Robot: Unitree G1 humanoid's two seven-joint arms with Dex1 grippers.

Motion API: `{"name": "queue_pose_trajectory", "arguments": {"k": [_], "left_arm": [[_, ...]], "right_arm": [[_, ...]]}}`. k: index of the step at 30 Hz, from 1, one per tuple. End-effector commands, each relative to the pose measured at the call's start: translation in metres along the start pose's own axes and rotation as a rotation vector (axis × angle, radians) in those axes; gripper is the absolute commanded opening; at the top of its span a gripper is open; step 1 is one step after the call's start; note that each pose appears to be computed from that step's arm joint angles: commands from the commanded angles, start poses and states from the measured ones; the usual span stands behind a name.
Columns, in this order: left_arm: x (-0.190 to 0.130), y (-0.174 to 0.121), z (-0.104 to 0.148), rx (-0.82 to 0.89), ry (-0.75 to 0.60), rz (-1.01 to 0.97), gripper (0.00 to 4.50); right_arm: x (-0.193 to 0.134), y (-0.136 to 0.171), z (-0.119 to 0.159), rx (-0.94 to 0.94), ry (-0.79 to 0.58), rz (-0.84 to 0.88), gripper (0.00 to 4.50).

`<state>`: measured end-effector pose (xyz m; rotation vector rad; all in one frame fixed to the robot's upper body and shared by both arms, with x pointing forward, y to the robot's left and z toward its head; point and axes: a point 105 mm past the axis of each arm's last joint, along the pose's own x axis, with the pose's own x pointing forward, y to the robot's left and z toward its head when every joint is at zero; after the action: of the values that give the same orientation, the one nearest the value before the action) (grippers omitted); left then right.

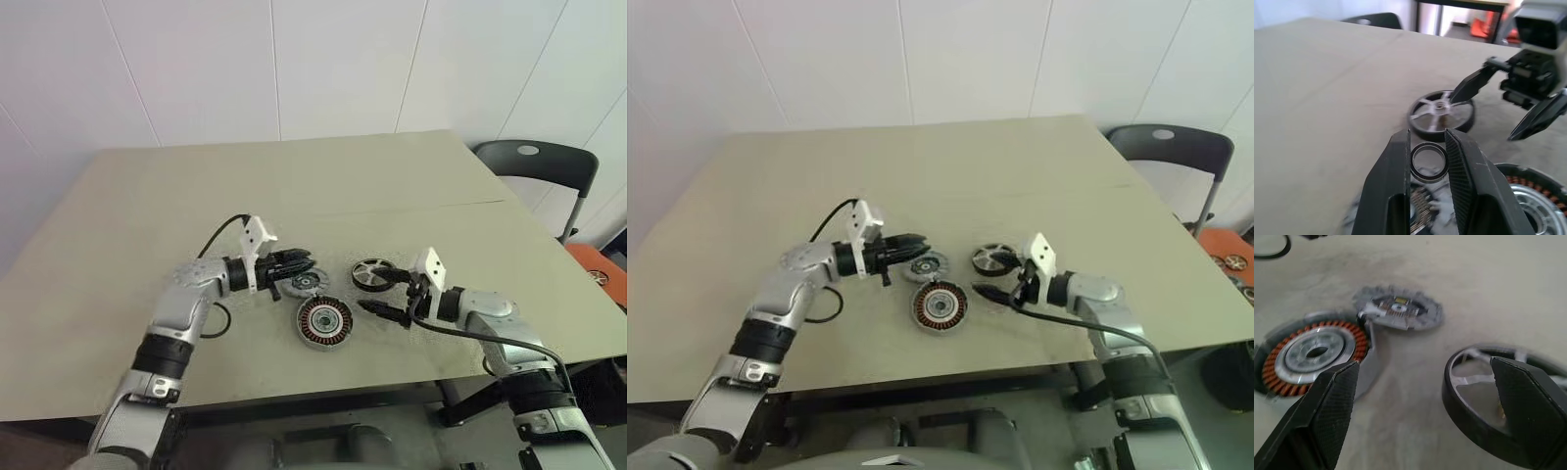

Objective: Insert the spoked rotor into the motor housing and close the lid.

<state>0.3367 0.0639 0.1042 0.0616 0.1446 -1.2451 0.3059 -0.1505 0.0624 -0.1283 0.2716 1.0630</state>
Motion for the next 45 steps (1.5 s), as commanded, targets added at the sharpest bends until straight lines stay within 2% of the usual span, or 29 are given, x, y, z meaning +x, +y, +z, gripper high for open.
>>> {"name": "queue_pose_trajectory", "arguments": {"k": [1, 7, 12, 17, 21, 24, 30, 39, 45], "left_arm": [[0.012, -0.008, 0.005, 0.042, 0.033, -0.123, 0.72], [0.013, -0.019, 0.002, 0.047, 0.076, -0.249, 0.72], [0.01, -0.021, 0.0, 0.052, 0.075, -0.263, 0.72], [0.007, -0.024, -0.001, 0.045, 0.07, -0.278, 0.72], [0.006, -0.027, -0.001, 0.029, 0.069, -0.306, 0.72], [0.005, -0.031, -0.003, 0.009, 0.073, -0.334, 0.72], [0.006, -0.037, -0.018, 0.024, 0.158, -0.365, 0.72], [0.015, -0.045, -0.018, 0.045, 0.156, -0.39, 0.72], [0.013, -0.048, -0.028, 0.034, 0.21, -0.405, 0.72]], "right_arm": [[-0.001, 0.005, 0.009, -0.049, 0.004, 0.021, 4.5], [-0.005, 0.002, 0.011, -0.059, 0.005, -0.002, 4.5], [-0.005, -0.002, 0.017, -0.069, -0.021, -0.014, 4.5], [-0.005, 0.002, 0.045, -0.036, -0.141, 0.041, 4.5], [-0.008, -0.003, 0.07, -0.054, -0.232, 0.026, 4.5], [-0.011, -0.007, 0.079, -0.059, -0.259, 0.01, 4.5], [-0.012, -0.015, 0.077, -0.079, -0.259, -0.056, 4.5], [-0.01, -0.017, 0.071, -0.086, -0.238, -0.084, 4.5], [-0.009, -0.019, 0.071, -0.081, -0.247, -0.101, 4.5]]}}
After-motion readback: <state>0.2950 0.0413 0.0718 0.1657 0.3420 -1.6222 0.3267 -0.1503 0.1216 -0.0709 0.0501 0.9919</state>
